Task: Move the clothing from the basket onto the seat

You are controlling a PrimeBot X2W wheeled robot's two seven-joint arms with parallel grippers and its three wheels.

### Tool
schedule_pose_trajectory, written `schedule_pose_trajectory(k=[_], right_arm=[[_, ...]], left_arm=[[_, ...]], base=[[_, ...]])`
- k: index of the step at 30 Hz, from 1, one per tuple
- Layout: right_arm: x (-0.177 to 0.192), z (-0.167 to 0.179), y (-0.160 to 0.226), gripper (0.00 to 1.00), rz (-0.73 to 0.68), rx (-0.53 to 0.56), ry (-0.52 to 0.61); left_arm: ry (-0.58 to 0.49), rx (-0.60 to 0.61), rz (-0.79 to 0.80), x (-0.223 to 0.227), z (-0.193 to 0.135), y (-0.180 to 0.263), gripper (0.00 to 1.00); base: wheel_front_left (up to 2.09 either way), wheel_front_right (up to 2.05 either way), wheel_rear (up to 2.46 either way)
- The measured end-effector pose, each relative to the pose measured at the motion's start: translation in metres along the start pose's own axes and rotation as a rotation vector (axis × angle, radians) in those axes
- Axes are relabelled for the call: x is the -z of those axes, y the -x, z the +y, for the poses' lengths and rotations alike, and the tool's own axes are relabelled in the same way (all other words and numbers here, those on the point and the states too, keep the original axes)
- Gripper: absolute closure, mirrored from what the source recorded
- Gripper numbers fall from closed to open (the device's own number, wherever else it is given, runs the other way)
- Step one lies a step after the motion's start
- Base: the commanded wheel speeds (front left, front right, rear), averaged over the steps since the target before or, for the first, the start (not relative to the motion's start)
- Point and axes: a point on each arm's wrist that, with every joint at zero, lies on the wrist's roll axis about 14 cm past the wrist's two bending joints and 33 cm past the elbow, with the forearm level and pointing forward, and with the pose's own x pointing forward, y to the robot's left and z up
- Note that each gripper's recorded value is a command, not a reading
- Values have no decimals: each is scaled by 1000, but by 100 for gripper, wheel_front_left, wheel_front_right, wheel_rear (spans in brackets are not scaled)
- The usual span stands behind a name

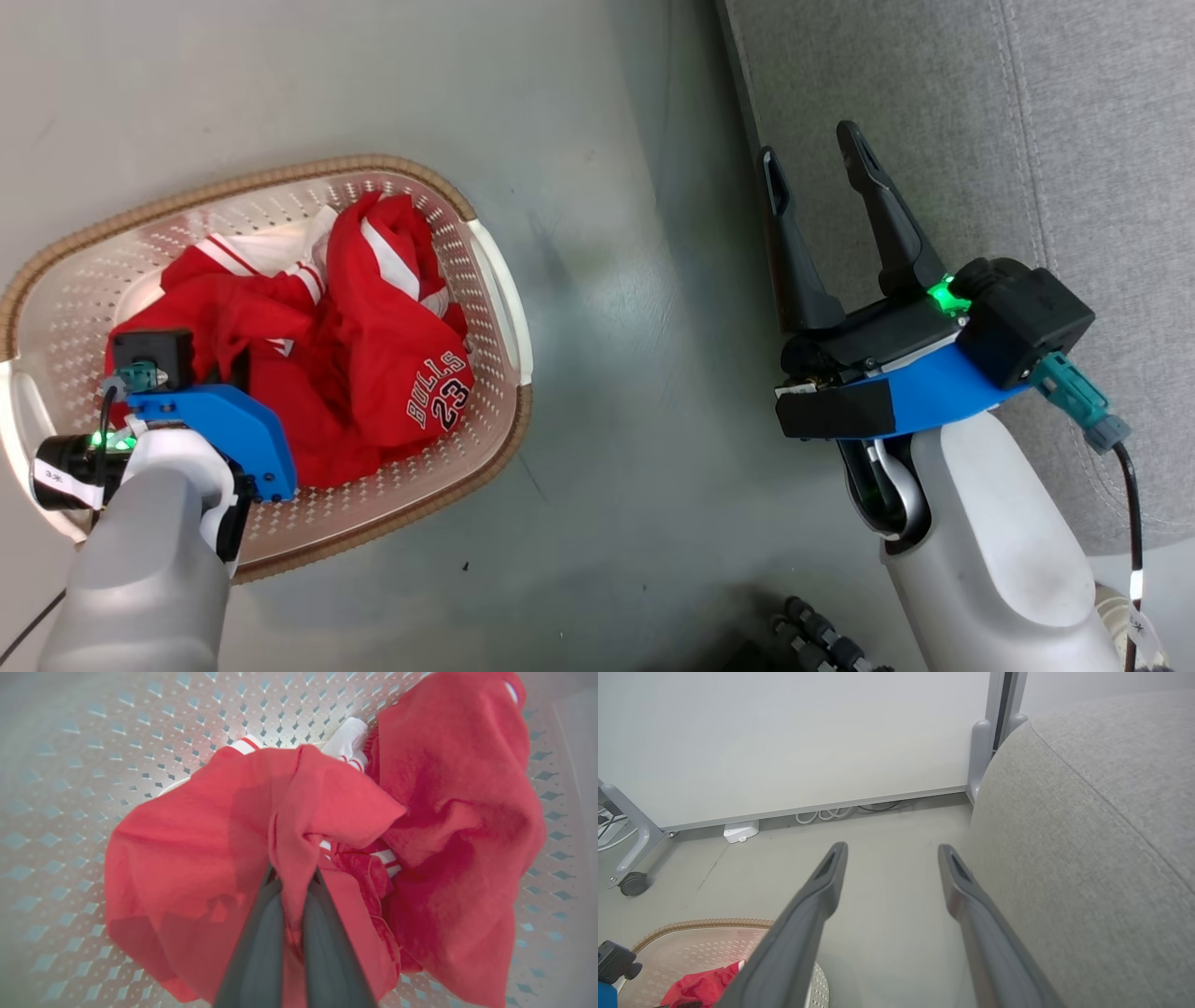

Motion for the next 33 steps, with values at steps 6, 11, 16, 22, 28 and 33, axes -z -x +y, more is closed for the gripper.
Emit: schedule_pose_trajectory(k=[6, 11, 16, 22, 28, 33], right_arm=[[-15, 5, 3, 0, -27, -11, 9], [-31, 12, 17, 0, -48, -20, 19], [-49, 26, 37, 0, -75, -45, 36], [-72, 38, 63, 0, -111, -55, 32], [-92, 57, 92, 0, -149, -89, 26], [-101, 69, 112, 0, -171, -112, 16]], left_arm=[[5, 12, -47, -16, -9, 16, 100], [-10, 33, -110, -35, -23, 44, 100], [-27, 49, -216, -64, -39, 81, 100], [-80, 64, -342, -92, -58, 134, 100], [-154, 111, -497, -118, -86, 192, 100], [-184, 168, -607, -141, -112, 231, 100]], base=[[0, 0, 0], [0, 0, 0], [0, 0, 0], [0, 0, 0], [0, 0, 0], [0, 0, 0]])
